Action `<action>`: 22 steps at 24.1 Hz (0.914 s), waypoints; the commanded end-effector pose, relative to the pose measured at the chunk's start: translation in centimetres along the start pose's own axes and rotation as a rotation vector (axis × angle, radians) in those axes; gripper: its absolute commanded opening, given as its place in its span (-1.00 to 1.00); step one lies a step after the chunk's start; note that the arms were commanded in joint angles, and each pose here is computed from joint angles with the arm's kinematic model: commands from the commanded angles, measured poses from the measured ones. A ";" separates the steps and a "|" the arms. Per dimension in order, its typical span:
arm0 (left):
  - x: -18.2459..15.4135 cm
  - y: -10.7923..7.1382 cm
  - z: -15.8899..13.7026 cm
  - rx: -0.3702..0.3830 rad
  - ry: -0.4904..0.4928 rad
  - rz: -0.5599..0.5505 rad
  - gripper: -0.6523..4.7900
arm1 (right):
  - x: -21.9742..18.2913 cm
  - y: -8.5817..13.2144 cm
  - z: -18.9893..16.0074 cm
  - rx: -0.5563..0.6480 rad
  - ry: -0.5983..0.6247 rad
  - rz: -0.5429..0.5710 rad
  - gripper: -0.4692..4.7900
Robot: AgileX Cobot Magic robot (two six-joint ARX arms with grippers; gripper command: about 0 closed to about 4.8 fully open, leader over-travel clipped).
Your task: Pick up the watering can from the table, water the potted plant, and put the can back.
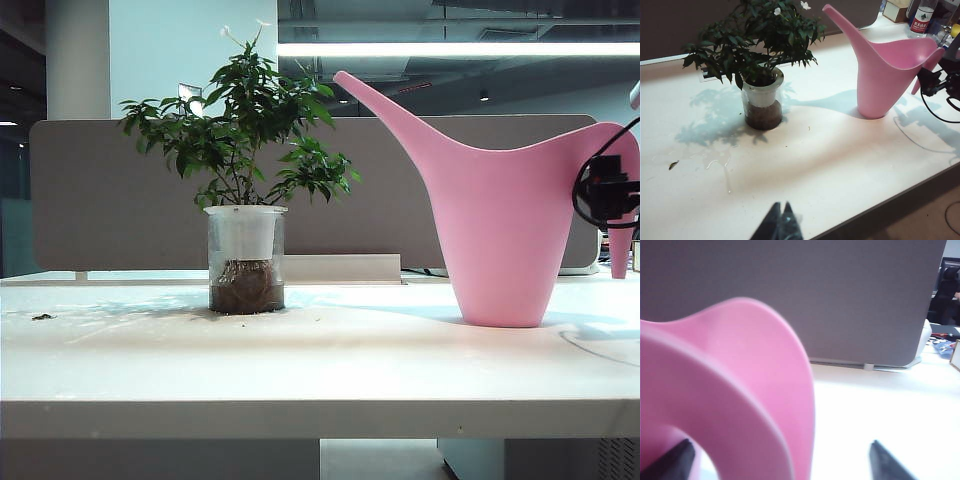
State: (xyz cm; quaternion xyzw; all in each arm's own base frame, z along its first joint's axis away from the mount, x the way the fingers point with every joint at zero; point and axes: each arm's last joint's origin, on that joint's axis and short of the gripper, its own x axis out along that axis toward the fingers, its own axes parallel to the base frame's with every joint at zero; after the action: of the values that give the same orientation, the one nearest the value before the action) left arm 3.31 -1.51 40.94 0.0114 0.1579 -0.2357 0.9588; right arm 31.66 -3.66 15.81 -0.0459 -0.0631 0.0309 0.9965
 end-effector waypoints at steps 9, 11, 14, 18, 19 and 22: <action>-0.1 0.0 0.1 0.003 -0.011 -0.003 -0.78 | -9.0 1.7 3.4 -0.011 -0.070 -0.039 0.68; -0.1 0.0 0.1 0.004 -0.011 -0.003 -0.78 | -11.9 2.2 4.2 -0.018 -0.112 -0.039 -0.07; -0.1 0.0 0.1 0.003 -0.012 -0.002 -0.78 | -13.7 2.5 4.7 -0.020 -0.124 -0.040 -0.71; -0.1 0.0 0.1 0.003 -0.011 -0.003 -0.78 | -15.6 2.8 5.6 0.013 -0.071 -0.036 -0.84; -0.1 0.0 0.1 0.003 -0.011 -0.003 -0.78 | -15.9 2.8 5.7 0.022 -0.056 -0.035 -0.84; -0.1 0.0 0.1 0.003 -0.011 -0.003 -0.78 | -17.2 3.0 6.1 0.028 -0.023 -0.033 -0.84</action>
State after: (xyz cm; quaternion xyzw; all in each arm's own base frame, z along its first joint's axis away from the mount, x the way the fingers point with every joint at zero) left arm 3.30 -1.50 40.94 0.0113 0.1577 -0.2359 0.9588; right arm 13.98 -1.30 19.86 -0.0385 -0.1054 0.0146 0.9936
